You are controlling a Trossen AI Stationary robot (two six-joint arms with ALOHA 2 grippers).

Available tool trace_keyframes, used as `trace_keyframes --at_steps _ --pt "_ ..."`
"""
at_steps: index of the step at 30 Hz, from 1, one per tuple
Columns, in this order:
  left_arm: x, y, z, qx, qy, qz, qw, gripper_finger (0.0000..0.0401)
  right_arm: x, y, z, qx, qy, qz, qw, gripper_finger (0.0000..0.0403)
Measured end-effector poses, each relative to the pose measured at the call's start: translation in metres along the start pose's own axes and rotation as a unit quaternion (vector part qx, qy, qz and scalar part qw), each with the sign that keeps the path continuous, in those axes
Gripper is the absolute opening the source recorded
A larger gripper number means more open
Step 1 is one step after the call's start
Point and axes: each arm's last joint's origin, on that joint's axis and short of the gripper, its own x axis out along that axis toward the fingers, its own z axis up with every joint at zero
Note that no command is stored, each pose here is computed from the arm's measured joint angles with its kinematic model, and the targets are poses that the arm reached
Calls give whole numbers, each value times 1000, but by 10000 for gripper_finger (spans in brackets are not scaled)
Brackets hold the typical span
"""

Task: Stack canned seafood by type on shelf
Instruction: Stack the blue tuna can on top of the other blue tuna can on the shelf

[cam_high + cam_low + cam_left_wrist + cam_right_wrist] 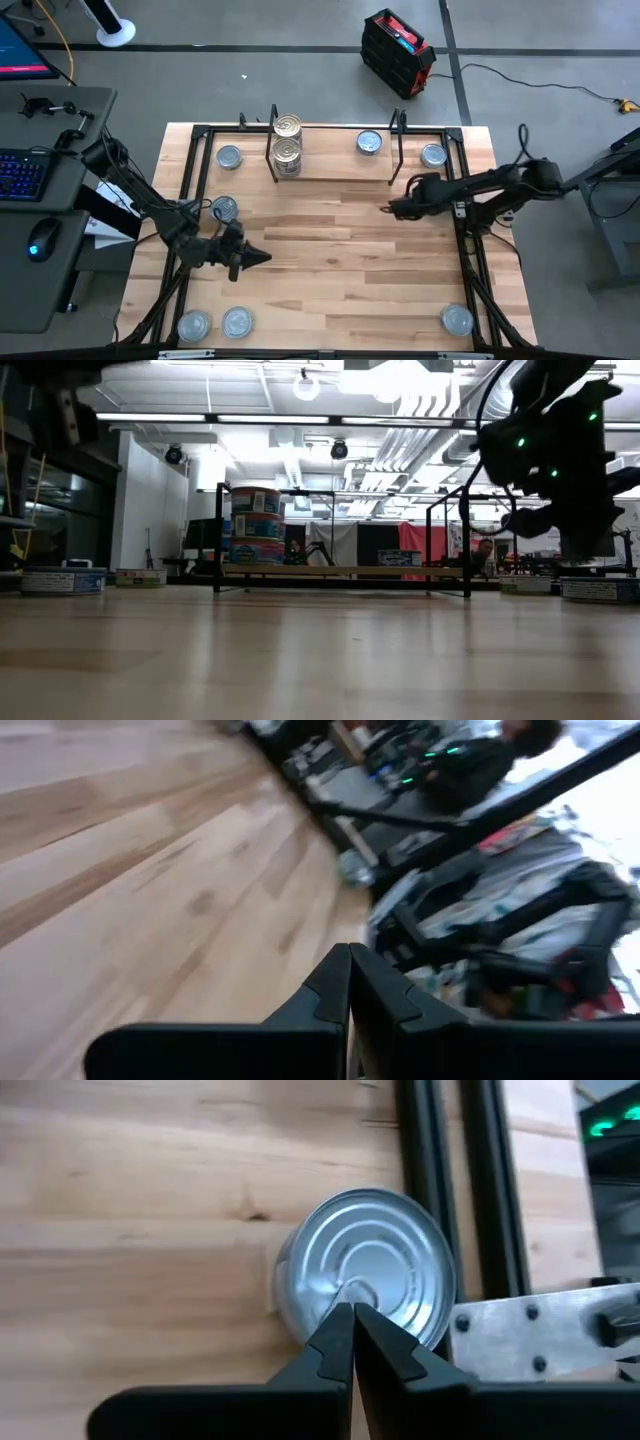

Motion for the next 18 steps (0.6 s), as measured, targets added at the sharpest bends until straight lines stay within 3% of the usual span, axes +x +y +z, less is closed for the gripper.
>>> trace_keyframes --at_steps 8,18 --pt "0 -7 3 -5 -15 -29 999 1 23 18 5 -66 23 -63 996 0" --pt "0 -6 3 14 -14 -27 999 1 23 39 3 -140 22 11 990 0"
